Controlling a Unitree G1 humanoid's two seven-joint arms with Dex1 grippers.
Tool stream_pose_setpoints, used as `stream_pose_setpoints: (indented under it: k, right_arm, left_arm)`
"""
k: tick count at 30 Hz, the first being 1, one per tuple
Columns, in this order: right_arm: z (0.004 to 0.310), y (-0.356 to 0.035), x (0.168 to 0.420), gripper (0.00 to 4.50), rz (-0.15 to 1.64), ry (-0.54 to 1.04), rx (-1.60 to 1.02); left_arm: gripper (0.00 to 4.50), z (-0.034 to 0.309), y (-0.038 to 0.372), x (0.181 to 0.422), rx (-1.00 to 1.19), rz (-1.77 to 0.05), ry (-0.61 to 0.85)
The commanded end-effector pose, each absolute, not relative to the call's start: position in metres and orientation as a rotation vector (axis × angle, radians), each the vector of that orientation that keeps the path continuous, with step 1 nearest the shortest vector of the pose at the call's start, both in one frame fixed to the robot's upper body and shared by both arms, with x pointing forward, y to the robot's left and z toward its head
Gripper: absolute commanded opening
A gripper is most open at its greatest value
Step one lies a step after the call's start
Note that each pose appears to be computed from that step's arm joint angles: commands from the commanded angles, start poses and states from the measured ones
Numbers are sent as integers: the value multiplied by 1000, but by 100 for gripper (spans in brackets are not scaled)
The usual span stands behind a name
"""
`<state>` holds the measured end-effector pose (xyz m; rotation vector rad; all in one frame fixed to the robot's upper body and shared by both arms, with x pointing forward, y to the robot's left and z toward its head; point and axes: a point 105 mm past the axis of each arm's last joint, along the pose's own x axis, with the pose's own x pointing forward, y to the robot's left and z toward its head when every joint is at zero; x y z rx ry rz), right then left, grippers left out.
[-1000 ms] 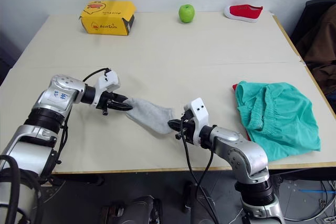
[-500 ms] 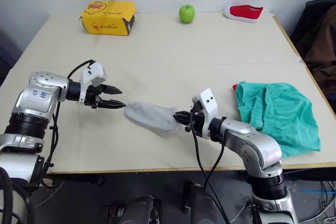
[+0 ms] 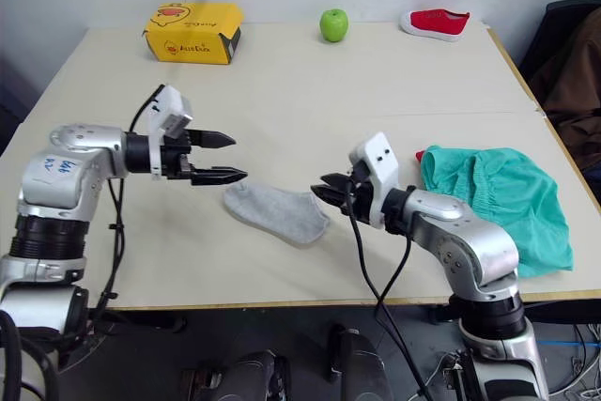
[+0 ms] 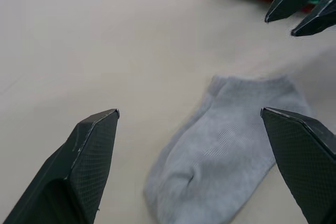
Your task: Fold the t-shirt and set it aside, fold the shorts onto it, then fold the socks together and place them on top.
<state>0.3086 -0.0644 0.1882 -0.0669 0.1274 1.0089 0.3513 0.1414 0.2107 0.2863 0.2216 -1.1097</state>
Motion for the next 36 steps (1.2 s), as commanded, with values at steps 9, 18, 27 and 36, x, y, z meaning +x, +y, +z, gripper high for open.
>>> stream_pose_setpoints:
  k: [9,18,27,36]
  right_arm:
    - [143,-26,330,0,1075,184,-284]
    - [99,-51,330,0,1044,297,-422]
    - [99,-60,330,0,1012,288,-407]
    - [103,-57,332,0,1013,270,-406]
  left_arm:
    - [99,148,121,352,226,-1030,363]
    - [4,122,165,376,269,-816,434]
    - [4,171,174,363,191,-857,315]
    - [4,162,126,350,166,-972,369]
